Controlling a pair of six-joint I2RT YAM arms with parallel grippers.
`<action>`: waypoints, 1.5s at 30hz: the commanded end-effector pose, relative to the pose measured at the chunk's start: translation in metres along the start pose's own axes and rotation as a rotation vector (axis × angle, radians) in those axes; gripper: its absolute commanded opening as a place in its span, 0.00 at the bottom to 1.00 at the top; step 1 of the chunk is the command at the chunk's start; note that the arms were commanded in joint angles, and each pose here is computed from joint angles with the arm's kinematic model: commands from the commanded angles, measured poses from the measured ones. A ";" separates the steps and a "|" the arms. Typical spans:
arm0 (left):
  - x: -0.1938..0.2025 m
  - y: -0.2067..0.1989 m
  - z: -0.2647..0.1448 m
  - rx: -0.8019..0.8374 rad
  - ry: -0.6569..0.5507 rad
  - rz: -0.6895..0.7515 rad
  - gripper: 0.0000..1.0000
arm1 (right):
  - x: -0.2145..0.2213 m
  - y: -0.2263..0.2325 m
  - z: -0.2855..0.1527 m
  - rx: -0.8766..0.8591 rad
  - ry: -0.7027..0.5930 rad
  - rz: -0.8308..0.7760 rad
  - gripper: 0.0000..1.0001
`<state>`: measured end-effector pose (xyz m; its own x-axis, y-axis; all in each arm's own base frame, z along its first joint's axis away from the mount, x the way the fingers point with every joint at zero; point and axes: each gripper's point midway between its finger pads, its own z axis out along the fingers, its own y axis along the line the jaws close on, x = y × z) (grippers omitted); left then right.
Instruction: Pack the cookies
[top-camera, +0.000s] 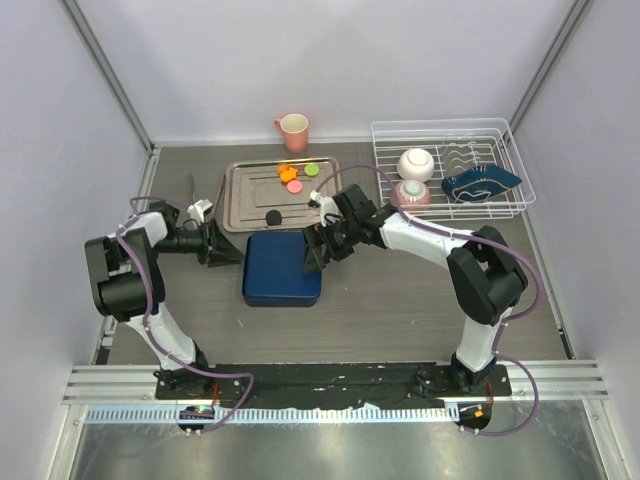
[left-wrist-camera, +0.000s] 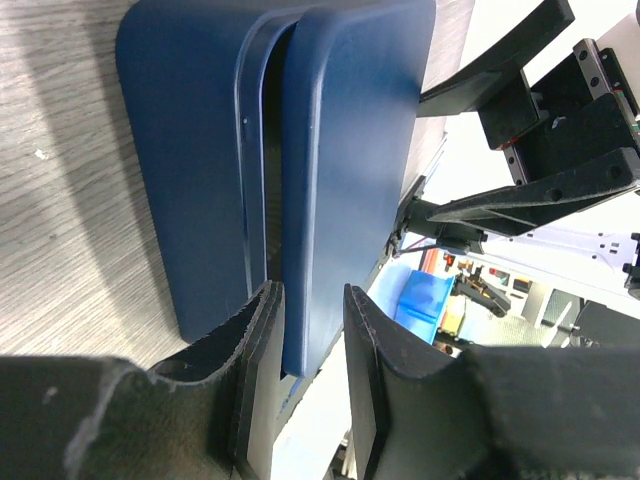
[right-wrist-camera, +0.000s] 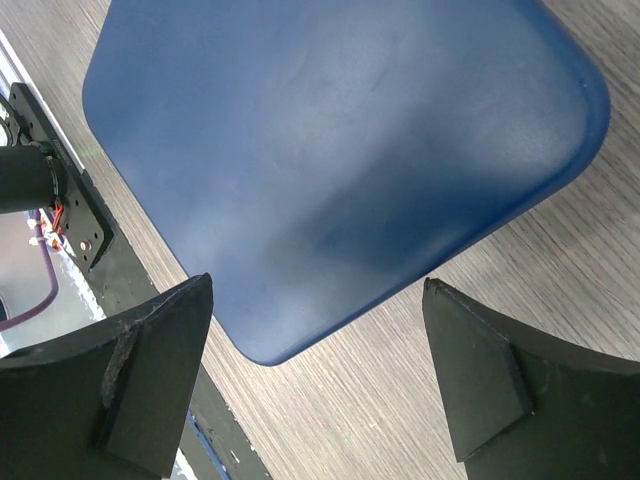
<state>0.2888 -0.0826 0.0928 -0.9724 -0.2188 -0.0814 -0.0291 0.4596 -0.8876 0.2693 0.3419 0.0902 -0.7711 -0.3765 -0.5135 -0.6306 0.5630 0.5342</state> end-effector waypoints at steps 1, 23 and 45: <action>-0.010 -0.017 -0.012 0.020 -0.037 0.068 0.34 | -0.016 0.007 0.001 -0.005 -0.029 -0.035 0.91; -0.005 -0.008 -0.017 0.038 -0.032 0.048 0.36 | -0.020 0.013 0.007 -0.010 -0.017 -0.058 0.91; -0.004 0.010 -0.016 -0.094 -0.043 0.102 0.41 | -0.028 0.018 0.009 -0.012 -0.020 -0.071 0.91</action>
<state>0.2854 -0.0652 0.0862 -0.9691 -0.2102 -0.1291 -0.0005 0.5251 -0.8510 0.2702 0.3571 0.0897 -0.7602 -0.4097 -0.5042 -0.6464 0.5554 0.5233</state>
